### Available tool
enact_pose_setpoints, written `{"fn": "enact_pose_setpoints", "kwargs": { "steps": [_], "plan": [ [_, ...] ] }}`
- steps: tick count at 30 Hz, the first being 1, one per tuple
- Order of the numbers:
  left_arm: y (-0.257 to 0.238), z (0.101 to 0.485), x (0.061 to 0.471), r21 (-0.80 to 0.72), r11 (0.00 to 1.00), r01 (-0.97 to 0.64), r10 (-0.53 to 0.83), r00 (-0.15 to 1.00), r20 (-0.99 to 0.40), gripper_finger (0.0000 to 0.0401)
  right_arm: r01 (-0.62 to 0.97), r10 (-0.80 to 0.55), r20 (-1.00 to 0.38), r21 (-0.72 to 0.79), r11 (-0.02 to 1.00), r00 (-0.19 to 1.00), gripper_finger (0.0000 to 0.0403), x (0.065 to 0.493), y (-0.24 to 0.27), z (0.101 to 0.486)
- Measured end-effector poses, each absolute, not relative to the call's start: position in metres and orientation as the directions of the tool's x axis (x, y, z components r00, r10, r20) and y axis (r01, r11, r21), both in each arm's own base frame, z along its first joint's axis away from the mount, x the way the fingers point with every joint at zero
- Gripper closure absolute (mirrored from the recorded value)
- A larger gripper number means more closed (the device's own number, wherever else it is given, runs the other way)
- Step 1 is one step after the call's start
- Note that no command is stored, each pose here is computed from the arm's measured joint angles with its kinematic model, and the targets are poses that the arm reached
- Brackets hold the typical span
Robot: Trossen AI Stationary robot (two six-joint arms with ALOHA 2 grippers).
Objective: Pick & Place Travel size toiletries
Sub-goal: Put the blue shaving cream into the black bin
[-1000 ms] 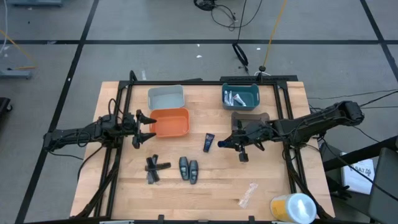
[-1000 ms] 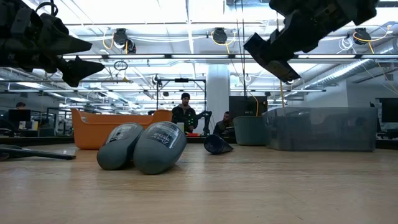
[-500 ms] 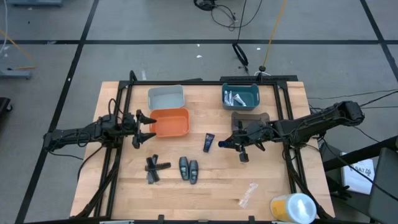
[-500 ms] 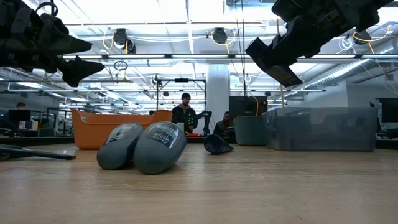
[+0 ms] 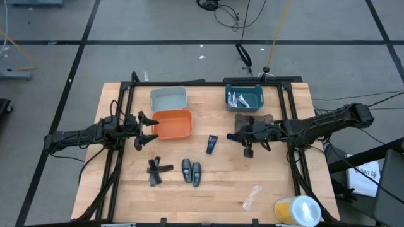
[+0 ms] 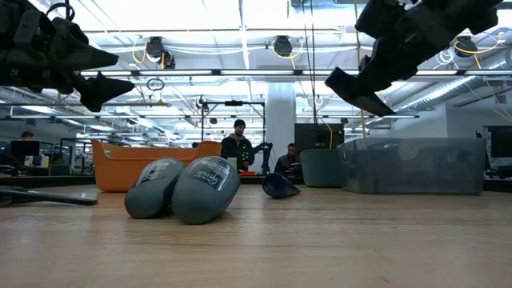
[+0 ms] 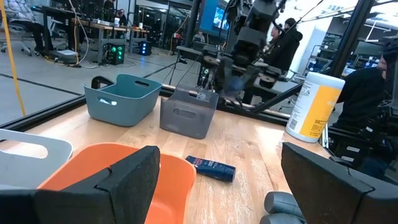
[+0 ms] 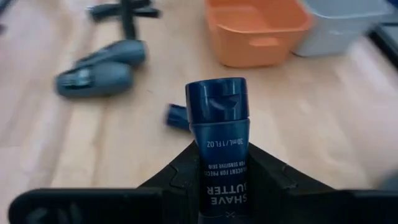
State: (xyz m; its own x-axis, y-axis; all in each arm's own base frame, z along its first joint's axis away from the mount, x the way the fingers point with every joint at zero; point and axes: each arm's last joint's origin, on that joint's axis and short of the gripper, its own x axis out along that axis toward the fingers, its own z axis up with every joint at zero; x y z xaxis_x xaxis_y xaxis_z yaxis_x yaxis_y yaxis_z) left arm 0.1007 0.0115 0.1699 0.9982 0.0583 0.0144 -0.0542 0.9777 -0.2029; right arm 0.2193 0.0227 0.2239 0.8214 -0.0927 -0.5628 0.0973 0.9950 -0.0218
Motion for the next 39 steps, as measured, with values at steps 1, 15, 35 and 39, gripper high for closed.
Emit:
{"fn": "enact_pose_setpoints", "kwargs": {
  "steps": [1,15,35,39],
  "plan": [
    [0.011,0.17,0.101,-0.203,0.978,-0.054,0.058,0.998,0.014,0.0073,0.125,-0.122,-0.573,-0.034,0.992,0.81,0.0314,0.216,0.021,0.224],
    [0.011,0.17,0.101,-0.203,0.978,-0.054,0.058,0.998,0.015,0.0073,0.36,-0.351,-0.694,-0.141,0.922,0.628,0.034,0.193,-0.001,0.198],
    [0.011,0.17,0.101,-0.203,0.978,-0.054,0.058,0.998,0.015,0.0073,0.357,-0.259,-0.648,0.022,0.934,0.716,0.0342,0.181,-0.009,0.152],
    [0.011,0.17,0.101,-0.203,0.978,-0.054,0.058,0.998,0.015,0.0073,0.347,-0.262,-0.616,0.02,0.938,0.743,0.0342,0.183,-0.009,0.154]
  ]
}}
